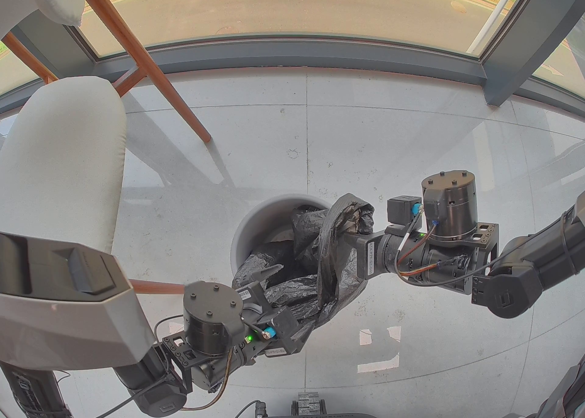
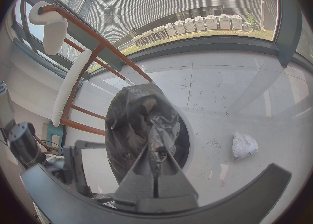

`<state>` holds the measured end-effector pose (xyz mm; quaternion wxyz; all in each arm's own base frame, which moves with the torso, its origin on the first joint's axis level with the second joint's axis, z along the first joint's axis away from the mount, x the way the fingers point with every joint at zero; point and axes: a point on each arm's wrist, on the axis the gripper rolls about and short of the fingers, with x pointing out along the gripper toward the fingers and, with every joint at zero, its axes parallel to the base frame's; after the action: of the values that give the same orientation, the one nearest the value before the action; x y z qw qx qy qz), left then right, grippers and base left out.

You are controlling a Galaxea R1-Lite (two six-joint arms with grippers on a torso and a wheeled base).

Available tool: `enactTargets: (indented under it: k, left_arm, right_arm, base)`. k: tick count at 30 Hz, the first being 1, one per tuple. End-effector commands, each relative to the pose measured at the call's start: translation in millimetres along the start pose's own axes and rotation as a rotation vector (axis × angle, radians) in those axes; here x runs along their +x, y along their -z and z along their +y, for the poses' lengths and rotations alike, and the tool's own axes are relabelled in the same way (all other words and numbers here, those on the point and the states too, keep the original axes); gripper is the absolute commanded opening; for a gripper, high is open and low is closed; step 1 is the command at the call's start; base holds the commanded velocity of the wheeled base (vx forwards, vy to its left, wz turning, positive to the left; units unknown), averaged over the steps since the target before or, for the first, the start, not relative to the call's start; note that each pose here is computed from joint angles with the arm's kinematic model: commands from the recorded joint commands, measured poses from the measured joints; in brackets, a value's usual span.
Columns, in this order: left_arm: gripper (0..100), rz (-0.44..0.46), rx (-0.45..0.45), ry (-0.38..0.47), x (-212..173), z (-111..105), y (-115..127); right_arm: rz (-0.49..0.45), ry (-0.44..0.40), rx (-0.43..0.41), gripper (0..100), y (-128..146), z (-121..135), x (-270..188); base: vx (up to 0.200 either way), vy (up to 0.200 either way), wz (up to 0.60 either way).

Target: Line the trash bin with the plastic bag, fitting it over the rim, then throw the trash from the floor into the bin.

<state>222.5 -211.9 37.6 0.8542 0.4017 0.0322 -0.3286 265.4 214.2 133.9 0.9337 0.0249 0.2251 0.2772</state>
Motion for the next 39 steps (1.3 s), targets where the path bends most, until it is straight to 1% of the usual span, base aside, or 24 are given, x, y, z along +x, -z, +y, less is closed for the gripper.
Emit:
enactTargets:
  k: [1, 5, 6, 9, 16, 18, 23, 27, 28, 34, 39]
  left_arm:
    - [100, 0.098, 0.023, 0.055, -1.2, -11.1, 25.4]
    - [100, 0.121, 0.025, 0.021, -1.7, -0.9, 34.5]
    - [100, 0.111, 0.037, 0.000, -0.1, 2.9, 35.5]
    - [100, 0.086, 0.039, -0.042, 2.6, 9.4, 36.2]
    - [100, 0.077, 0.035, -0.051, 5.0, 9.5, 35.9]
    - [100, 0.081, 0.032, -0.068, 7.0, 10.9, 37.2]
    - [100, 0.057, 0.030, -0.085, 19.8, 7.6, 36.9]
    - [100, 0.064, 0.027, -0.090, 21.2, 8.5, 38.7]
    - [0, 0.060, 0.028, -0.093, 21.4, 8.9, 38.2]
    - [0, 0.056, 0.028, -0.091, 21.2, 8.2, 36.9]
    - [0, 0.045, 0.021, -0.108, 19.6, 13.8, 32.5]
  right_arm:
    - [0.001, -0.008, -0.004, 0, 0.8, 3.9, -0.5]
    - [0.002, -0.018, -0.007, 0, 1.8, 8.1, 1.0]
    - [-0.001, -0.018, -0.007, 0, 1.4, 8.2, 1.4]
    - [-0.021, -0.026, -0.007, 0, 0.6, 9.5, 1.6]
    - [-0.024, -0.024, -0.005, 0, 1.2, 8.2, 1.4]
    - [-0.024, -0.024, -0.005, 0, 1.2, 8.2, 1.4]
    - [-0.025, -0.022, -0.005, 0, 1.2, 8.2, 1.4]
    - [-0.025, -0.022, -0.005, 0, 1.2, 8.2, 1.4]
    - [-0.025, -0.022, -0.005, 0, 1.2, 8.2, 1.4]
    - [-0.022, -0.020, -0.003, 0, 1.9, 7.5, 1.8]
    - [-0.016, -0.013, -0.003, 0, 3.6, 4.9, 0.7]
  base:
    - [0.000, 0.000, 0.00]
    - [0.000, 0.000, 0.00]
    - [0.000, 0.000, 0.00]
    - [0.000, 0.000, 0.00]
    - [0.000, 0.000, 0.00]
    - [0.000, 0.000, 0.00]
    - [0.000, 0.000, 0.00]
    - [0.000, 0.000, 0.00]
    - [0.000, 0.000, 0.00]
    - [0.000, 0.000, 0.00]
    - [0.000, 0.000, 0.00]
